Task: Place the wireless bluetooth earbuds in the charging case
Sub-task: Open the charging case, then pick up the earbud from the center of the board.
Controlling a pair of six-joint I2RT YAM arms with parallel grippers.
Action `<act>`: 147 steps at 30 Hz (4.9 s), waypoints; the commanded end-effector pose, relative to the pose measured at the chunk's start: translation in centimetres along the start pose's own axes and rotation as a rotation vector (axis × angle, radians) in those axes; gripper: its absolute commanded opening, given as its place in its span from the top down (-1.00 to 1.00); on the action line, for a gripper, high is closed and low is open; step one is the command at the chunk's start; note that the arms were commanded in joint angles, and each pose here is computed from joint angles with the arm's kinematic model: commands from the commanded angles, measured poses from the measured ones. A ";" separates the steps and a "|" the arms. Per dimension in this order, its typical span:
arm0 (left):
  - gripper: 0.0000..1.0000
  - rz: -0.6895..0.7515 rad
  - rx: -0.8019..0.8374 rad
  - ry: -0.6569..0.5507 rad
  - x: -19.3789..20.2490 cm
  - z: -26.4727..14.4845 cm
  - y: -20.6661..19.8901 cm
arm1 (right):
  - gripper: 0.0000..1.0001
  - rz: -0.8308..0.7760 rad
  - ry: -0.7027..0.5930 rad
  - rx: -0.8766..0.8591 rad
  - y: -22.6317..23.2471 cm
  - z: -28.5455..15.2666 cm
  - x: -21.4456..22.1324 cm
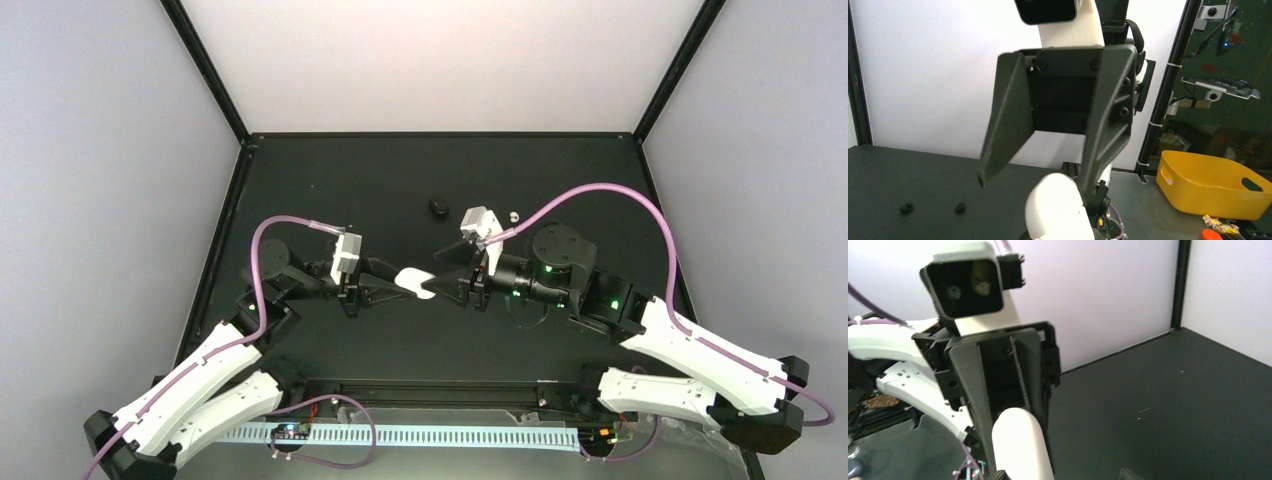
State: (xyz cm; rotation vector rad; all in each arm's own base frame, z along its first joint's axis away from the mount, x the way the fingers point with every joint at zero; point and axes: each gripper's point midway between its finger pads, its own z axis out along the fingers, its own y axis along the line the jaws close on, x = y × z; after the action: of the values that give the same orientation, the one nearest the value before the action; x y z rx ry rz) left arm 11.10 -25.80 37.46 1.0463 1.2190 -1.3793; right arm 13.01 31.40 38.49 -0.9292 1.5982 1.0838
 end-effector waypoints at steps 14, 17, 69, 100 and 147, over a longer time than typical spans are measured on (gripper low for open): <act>0.97 0.053 -0.002 -0.014 -1.0 -0.3 -0.8 | -0.15 0.014 -0.082 0.066 -1.0 -1.3 -1.3; 0.97 0.051 -0.006 -0.013 -1.0 -0.3 -0.7 | -0.16 0.009 -0.087 0.005 0.0 -1.3 -1.5; 0.97 -0.015 -0.371 0.020 2.1 -3.5 3.7 | -0.39 0.706 0.209 0.823 -24.5 -3.4 26.0; 0.97 -0.018 -0.370 0.025 2.2 -3.4 3.7 | -0.46 0.402 0.310 0.733 -22.8 -1.5 22.0; 0.97 -0.019 -0.368 0.028 2.3 -3.4 3.7 | 0.13 0.436 0.567 0.871 -25.1 -0.9 30.2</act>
State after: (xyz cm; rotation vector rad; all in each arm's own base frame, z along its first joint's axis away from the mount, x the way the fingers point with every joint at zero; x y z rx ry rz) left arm 14.70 -22.86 33.11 0.7890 1.4738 -1.1050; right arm 27.99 20.91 4.46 -0.3202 2.5185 0.2893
